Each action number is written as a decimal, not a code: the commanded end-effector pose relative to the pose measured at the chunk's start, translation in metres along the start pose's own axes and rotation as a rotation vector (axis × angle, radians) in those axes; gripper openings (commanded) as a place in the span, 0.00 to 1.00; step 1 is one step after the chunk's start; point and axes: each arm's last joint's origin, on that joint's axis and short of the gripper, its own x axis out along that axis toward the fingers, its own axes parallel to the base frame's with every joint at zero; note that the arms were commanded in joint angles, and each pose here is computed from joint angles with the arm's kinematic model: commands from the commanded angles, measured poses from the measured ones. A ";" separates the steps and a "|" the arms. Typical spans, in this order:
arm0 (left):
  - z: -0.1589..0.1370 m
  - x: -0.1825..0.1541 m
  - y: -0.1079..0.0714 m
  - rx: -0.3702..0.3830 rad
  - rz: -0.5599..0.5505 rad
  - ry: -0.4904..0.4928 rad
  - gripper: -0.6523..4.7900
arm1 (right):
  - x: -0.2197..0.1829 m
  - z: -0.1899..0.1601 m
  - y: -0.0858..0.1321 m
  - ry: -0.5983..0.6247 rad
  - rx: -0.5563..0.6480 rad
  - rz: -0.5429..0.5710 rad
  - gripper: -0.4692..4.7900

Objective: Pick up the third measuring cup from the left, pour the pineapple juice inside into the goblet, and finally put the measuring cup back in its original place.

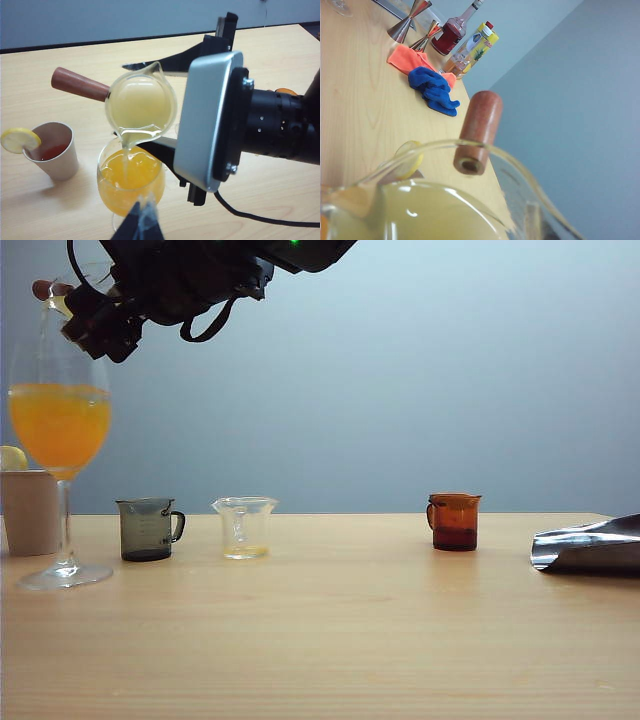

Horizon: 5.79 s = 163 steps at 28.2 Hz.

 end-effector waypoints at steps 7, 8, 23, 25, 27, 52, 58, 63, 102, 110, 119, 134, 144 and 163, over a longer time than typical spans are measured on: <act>0.001 -0.002 -0.001 0.005 -0.006 -0.006 0.11 | -0.001 0.008 -0.007 -0.017 -0.038 -0.051 0.09; 0.001 -0.002 -0.001 0.005 -0.006 -0.005 0.11 | -0.001 0.008 -0.007 -0.017 -0.038 -0.051 0.09; 0.000 -0.002 -0.001 0.004 -0.006 0.002 0.11 | -0.001 0.008 -0.007 -0.019 -0.112 -0.056 0.09; 0.000 -0.002 -0.001 0.004 -0.007 0.003 0.11 | -0.001 0.008 -0.007 -0.019 -0.116 -0.056 0.09; 0.000 -0.002 -0.001 0.003 -0.007 0.004 0.11 | -0.001 0.008 -0.007 -0.019 -0.117 -0.056 0.09; -0.001 -0.002 -0.001 0.002 -0.007 0.014 0.11 | -0.002 0.008 -0.008 -0.014 -0.275 -0.058 0.09; -0.002 -0.002 -0.001 0.001 -0.008 0.021 0.11 | -0.002 0.008 -0.008 -0.012 -0.313 -0.059 0.09; -0.002 -0.002 -0.001 0.000 -0.008 0.029 0.11 | -0.002 0.008 -0.007 -0.012 -0.336 -0.059 0.09; -0.002 -0.002 -0.001 0.006 0.013 0.030 0.11 | -0.001 0.014 -0.009 -0.031 -0.621 -0.100 0.09; -0.002 -0.002 -0.001 0.006 0.013 0.030 0.11 | -0.001 0.014 -0.008 -0.029 -0.658 -0.098 0.09; -0.003 -0.002 -0.001 0.006 0.013 0.031 0.11 | -0.001 0.014 -0.007 -0.029 -0.699 -0.098 0.09; -0.002 -0.002 -0.001 0.006 0.013 0.030 0.11 | -0.001 0.016 -0.006 -0.033 -0.698 -0.096 0.09; -0.002 -0.002 -0.001 0.006 0.013 0.030 0.11 | -0.001 0.015 -0.007 -0.039 -0.509 -0.097 0.09; -0.002 -0.002 -0.001 0.005 0.013 0.030 0.11 | -0.020 -0.014 -0.058 0.024 0.159 -0.293 0.09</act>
